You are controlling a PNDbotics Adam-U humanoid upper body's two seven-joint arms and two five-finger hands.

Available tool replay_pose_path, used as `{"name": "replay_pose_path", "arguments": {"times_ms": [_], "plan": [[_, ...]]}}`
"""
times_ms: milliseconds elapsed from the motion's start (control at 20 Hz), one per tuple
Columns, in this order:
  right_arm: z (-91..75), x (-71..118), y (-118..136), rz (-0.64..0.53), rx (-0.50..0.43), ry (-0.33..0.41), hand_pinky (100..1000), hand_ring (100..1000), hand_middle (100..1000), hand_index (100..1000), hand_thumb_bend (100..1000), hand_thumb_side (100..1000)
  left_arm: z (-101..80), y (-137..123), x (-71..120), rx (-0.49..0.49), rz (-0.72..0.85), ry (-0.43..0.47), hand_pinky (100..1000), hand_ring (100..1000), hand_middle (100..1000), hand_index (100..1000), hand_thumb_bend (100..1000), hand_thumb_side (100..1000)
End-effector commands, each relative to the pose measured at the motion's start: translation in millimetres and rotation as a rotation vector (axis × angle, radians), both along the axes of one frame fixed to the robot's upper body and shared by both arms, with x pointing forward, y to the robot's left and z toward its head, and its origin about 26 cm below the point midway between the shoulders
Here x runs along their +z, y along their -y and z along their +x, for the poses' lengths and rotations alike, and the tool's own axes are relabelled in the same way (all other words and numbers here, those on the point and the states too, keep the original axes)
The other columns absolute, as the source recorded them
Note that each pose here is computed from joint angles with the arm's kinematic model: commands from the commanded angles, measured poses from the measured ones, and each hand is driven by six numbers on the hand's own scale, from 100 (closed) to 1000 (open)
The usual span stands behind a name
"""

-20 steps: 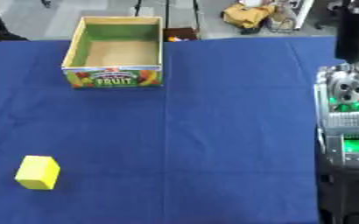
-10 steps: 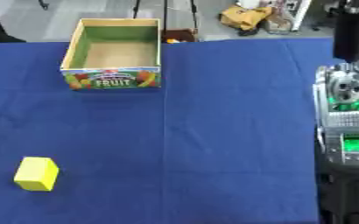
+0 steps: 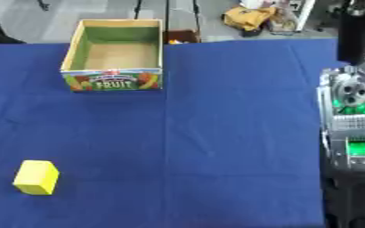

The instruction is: Pick up objects on the table and place them in the box.

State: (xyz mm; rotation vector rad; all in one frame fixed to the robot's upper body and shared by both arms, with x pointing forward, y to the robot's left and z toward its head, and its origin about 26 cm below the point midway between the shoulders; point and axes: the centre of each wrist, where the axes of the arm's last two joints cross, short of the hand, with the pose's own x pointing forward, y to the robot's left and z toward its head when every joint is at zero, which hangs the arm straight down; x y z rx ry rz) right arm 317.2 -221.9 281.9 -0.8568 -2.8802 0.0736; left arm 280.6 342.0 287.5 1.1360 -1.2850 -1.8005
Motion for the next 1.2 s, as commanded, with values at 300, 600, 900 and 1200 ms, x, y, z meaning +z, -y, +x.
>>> {"name": "replay_pose_path", "arguments": {"times_ms": [300,600,900,1200], "plan": [[-3.5,5.9,-2,-0.017,0.009,0.024,760,856,708,865,100,1000,-0.3,13,14.1,0.031,0.118,-0.178,822,879,905,1000,737,773],[-3.5,5.1,-2,-0.016,0.014,0.021,759,856,706,865,100,1000,2.5,23,11.8,0.07,0.132,-0.284,798,860,889,1000,706,729],[-3.4,4.6,-3,-0.012,0.017,0.018,759,856,703,864,100,1000,5.3,33,3.5,0.105,0.145,-0.382,779,853,910,1000,841,713],[-3.4,4.2,-3,-0.006,0.02,0.017,759,856,701,864,100,1000,7.1,42,-10.3,0.107,0.101,-0.464,768,840,897,1000,873,687]]}}
